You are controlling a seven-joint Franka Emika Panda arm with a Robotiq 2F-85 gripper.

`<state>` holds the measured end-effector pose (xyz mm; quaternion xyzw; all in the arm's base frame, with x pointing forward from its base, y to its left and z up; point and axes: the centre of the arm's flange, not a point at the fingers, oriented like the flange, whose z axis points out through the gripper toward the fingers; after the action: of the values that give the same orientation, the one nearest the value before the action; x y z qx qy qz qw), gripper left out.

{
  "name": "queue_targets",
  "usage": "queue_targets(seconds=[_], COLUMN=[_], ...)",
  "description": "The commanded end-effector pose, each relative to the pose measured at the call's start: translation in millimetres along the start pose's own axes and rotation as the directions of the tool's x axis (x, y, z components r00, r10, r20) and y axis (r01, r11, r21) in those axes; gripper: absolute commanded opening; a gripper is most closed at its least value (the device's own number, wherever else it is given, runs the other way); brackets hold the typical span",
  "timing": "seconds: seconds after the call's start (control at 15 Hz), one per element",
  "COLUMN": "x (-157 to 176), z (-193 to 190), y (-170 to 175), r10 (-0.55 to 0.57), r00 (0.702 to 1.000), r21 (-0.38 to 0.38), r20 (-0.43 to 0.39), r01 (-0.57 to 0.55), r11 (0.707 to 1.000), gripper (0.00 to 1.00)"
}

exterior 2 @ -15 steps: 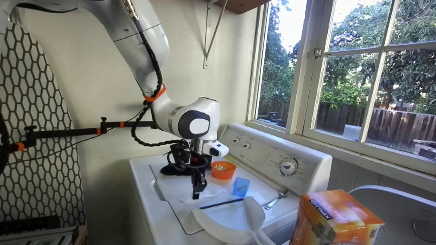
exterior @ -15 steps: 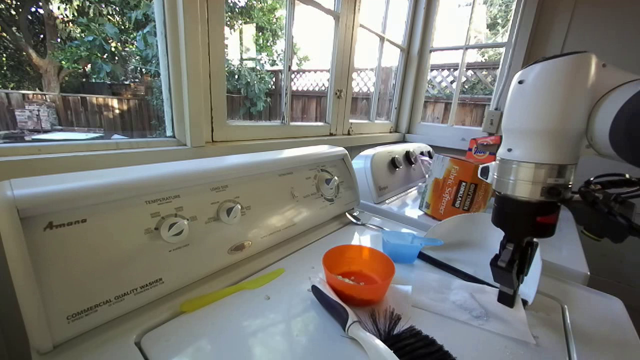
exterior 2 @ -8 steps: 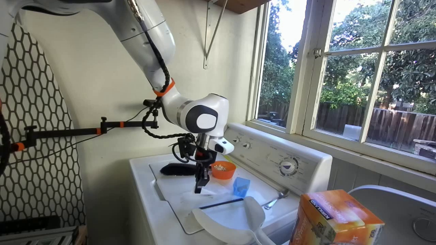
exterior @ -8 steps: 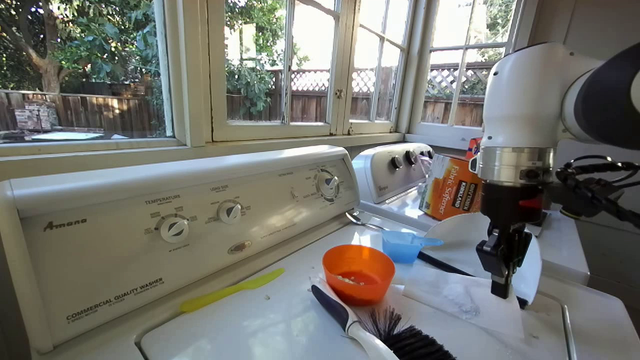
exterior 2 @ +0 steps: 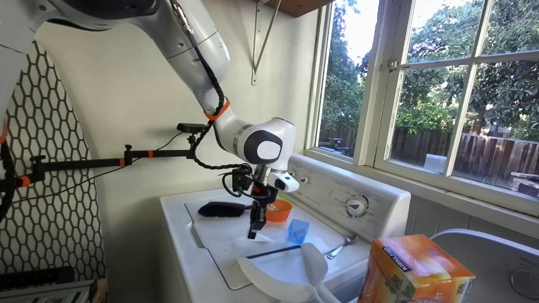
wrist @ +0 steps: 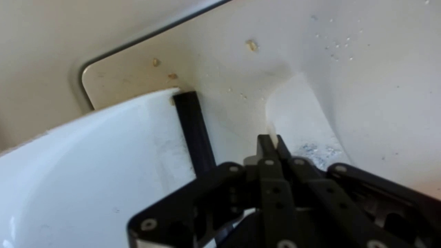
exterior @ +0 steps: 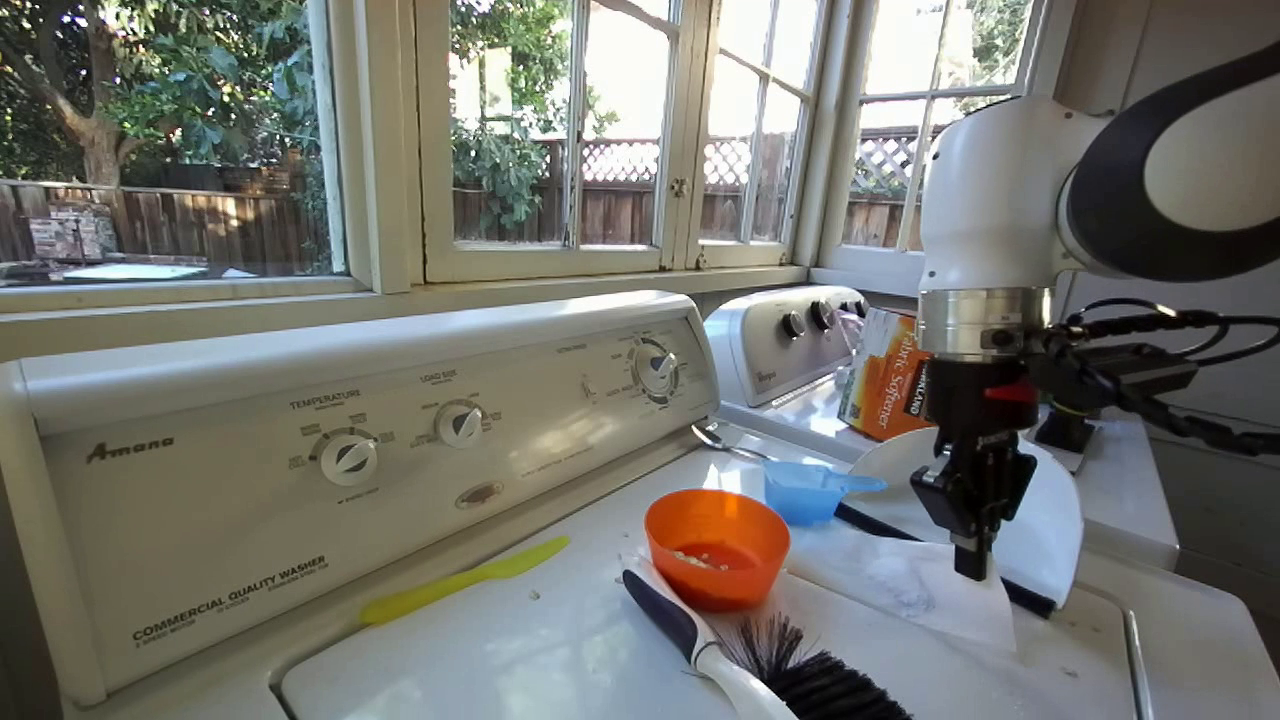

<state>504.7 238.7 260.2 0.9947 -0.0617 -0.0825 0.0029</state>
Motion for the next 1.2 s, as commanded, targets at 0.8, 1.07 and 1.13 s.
queue_targets(seconds=[0.8,1.07,1.13], x=[39,41,40], z=[-8,-13,-14], y=[-31,-36,-37], r10=[0.069,0.073,0.070], r00=[0.997,0.996,0.997], r21=[0.046,0.044,0.034], r20=[-0.037,-0.043,-0.043], r01=[-0.067,-0.071,-0.068], r11=[0.997,0.997,0.997], gripper=[0.00,0.00,0.00])
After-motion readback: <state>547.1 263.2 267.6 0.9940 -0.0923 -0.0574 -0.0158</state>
